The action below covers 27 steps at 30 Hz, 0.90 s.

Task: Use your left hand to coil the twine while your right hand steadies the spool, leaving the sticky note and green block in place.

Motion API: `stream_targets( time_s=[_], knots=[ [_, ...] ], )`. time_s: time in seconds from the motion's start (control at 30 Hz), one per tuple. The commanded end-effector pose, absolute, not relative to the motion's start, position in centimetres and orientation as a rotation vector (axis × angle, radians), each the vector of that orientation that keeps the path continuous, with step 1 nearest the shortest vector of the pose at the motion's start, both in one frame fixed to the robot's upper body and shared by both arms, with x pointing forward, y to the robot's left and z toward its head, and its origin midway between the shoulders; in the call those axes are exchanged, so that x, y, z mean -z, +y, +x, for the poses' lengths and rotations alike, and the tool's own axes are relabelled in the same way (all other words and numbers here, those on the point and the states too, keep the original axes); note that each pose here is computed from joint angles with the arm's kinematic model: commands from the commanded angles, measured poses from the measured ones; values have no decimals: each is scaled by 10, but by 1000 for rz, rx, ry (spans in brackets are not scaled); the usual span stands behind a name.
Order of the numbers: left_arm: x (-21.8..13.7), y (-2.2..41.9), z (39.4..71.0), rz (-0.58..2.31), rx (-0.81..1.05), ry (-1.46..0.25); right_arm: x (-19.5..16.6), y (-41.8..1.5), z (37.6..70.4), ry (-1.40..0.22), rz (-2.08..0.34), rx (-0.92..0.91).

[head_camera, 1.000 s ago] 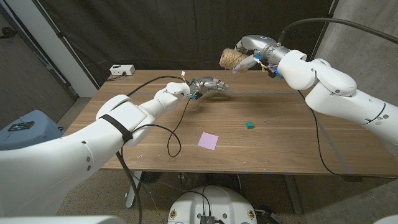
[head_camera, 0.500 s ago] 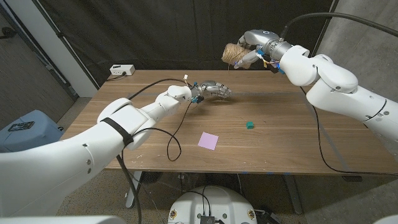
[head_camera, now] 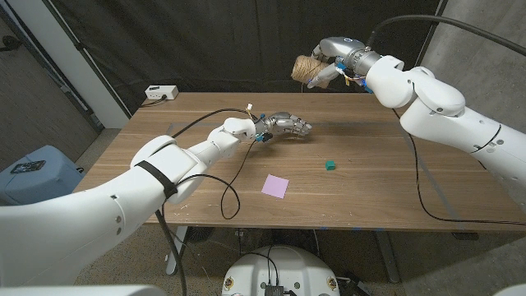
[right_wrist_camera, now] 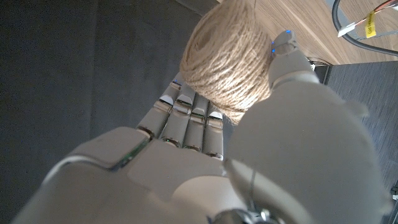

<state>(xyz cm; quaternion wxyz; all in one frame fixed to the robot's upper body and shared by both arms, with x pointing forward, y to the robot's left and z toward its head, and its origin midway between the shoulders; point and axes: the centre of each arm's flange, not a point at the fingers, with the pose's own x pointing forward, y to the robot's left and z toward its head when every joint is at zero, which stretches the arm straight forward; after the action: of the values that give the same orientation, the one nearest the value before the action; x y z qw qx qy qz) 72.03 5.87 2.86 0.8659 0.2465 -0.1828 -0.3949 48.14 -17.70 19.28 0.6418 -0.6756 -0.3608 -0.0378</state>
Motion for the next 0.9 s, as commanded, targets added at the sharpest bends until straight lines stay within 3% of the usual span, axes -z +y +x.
stream_targets(
  time_s=[0.03,0.9],
  knots=[
    [-19,48,713,521,891,-392,-200,-177,494,-805,-1547,97],
    [-14,31,700,512,969,-418,-203,-180,523,-732,-1547,134]
  ],
)
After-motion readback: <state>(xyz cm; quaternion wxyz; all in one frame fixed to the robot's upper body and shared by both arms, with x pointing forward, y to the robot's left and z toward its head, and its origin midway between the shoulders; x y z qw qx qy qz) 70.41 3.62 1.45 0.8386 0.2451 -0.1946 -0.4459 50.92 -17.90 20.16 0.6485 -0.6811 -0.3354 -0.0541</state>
